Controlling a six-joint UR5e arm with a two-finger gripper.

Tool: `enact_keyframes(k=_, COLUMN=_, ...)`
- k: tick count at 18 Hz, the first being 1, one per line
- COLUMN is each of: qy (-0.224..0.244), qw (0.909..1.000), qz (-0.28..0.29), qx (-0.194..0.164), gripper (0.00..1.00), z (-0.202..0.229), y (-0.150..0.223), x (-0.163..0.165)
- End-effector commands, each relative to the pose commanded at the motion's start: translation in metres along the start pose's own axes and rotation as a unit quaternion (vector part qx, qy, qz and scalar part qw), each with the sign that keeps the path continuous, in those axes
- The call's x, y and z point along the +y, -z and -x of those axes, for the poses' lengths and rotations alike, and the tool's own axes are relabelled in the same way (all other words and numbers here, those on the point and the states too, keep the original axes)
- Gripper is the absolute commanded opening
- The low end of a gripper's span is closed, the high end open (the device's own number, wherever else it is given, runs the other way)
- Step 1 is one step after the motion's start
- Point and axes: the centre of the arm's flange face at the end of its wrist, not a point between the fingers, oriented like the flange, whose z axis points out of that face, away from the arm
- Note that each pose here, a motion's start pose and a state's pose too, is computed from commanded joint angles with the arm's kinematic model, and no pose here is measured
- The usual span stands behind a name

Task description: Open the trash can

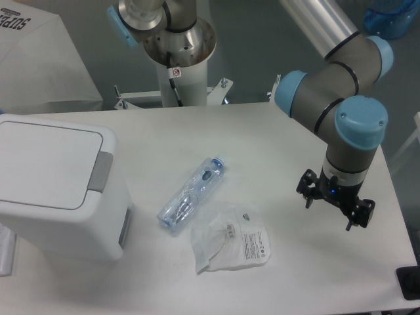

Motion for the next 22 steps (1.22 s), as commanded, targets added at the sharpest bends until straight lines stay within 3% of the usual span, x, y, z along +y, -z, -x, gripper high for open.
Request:
enact_keyframes(k=14, qy=0.013, qw=0.9993, qz=-0.034, qx=0.014, gripper=1.0, z=-0.007, y=0.001, x=0.0)
enact_keyframes(k=18, qy=0.103, qw=0.9893, qz=-0.098, qx=0.032, gripper=1.0, z=-0.01, y=0.016, x=-0.011)
enact_keyframes(k=22, qy=0.135, qw=0.9822, qz=-0.125, qx=0.041, gripper=1.0, z=-0.016, y=0.028, x=-0.021)
